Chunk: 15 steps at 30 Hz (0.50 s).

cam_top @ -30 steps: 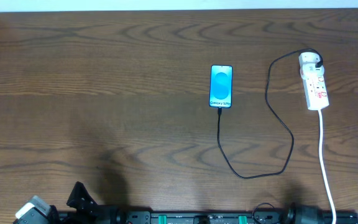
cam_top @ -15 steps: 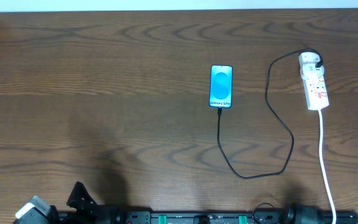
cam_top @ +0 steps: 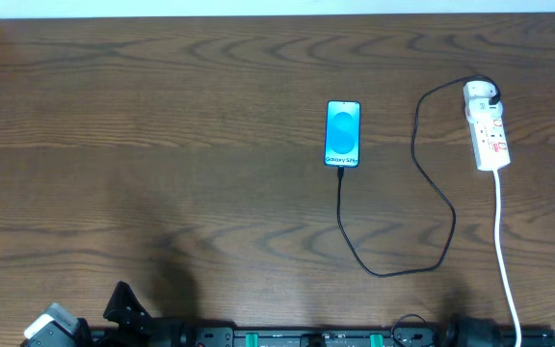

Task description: Plug charger to phone and switch on socket

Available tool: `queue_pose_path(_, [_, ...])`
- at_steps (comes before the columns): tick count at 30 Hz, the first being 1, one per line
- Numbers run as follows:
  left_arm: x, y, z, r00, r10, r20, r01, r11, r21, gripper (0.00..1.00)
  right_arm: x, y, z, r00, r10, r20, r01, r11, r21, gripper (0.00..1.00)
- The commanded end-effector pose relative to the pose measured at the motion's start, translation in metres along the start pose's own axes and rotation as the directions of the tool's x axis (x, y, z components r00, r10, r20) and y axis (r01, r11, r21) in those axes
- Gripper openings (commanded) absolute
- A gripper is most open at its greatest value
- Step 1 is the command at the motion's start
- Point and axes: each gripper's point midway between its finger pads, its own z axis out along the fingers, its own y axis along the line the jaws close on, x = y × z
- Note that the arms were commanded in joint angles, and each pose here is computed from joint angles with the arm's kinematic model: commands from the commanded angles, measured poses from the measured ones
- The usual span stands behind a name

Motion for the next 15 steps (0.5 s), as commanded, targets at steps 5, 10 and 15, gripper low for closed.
queue_pose_path(5, [-0.002,0.002,-0.001,1.000,-0.014,0.016,0.014,1.000,-0.006,0.88,0.041,-0.029,0.029,0.991,0.053,-0.123,-0.045,0.997,0.066,0.91])
queue_pose_path(10, [-0.002,0.002,-0.001,1.000,-0.013,0.016,0.013,1.000,-0.005,0.88,0.067,-0.046,0.042,0.974,0.127,-0.188,-0.107,0.988,0.110,0.96])
queue_pose_path(15, [-0.002,0.002,-0.001,1.000,-0.014,0.016,0.014,1.000,-0.005,0.87,0.093,-0.060,0.050,0.955,0.158,-0.251,-0.123,0.981,0.149,0.96])
